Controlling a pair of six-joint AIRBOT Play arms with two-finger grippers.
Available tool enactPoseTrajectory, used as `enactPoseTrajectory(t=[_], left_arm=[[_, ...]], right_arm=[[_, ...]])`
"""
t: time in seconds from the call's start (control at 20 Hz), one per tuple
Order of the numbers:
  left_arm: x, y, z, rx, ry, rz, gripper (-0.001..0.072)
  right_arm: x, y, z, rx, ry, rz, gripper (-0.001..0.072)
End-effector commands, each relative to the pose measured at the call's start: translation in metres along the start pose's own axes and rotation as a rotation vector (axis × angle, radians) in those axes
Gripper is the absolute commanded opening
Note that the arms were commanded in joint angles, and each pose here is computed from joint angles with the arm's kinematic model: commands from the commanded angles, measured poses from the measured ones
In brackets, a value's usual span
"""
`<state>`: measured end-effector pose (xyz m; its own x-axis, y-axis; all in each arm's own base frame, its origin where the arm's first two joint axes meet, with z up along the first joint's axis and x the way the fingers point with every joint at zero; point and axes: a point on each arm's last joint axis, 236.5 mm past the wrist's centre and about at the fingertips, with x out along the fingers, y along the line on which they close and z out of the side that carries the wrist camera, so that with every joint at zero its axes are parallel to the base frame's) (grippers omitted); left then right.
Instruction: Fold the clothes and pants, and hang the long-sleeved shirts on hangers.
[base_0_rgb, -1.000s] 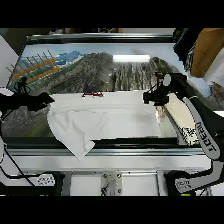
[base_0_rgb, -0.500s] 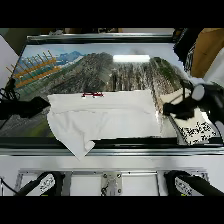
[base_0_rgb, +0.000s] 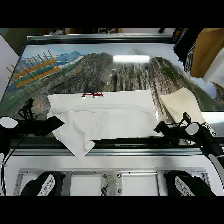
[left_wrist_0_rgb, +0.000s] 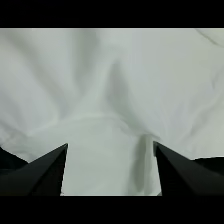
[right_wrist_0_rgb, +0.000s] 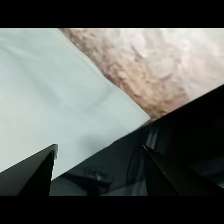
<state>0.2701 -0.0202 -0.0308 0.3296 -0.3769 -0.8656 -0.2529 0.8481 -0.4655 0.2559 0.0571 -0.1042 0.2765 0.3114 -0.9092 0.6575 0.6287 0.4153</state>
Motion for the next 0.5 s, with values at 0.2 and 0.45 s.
enactPoseTrajectory(t=[0.2, 0.45], left_arm=[[0.0, -0.002, -0.008, -0.002, -0.001, -0.002, 0.0567], [-0.004, 0.025, -0.018, -0.07, 0.039, 0.094, 0.0567]], right_arm=[[0.03, 0.012, -0.002, -0.001, -0.038, 0.031, 0.056], [0.028, 0.017, 0.004, -0.04, -0.068, 0.047, 0.001]])
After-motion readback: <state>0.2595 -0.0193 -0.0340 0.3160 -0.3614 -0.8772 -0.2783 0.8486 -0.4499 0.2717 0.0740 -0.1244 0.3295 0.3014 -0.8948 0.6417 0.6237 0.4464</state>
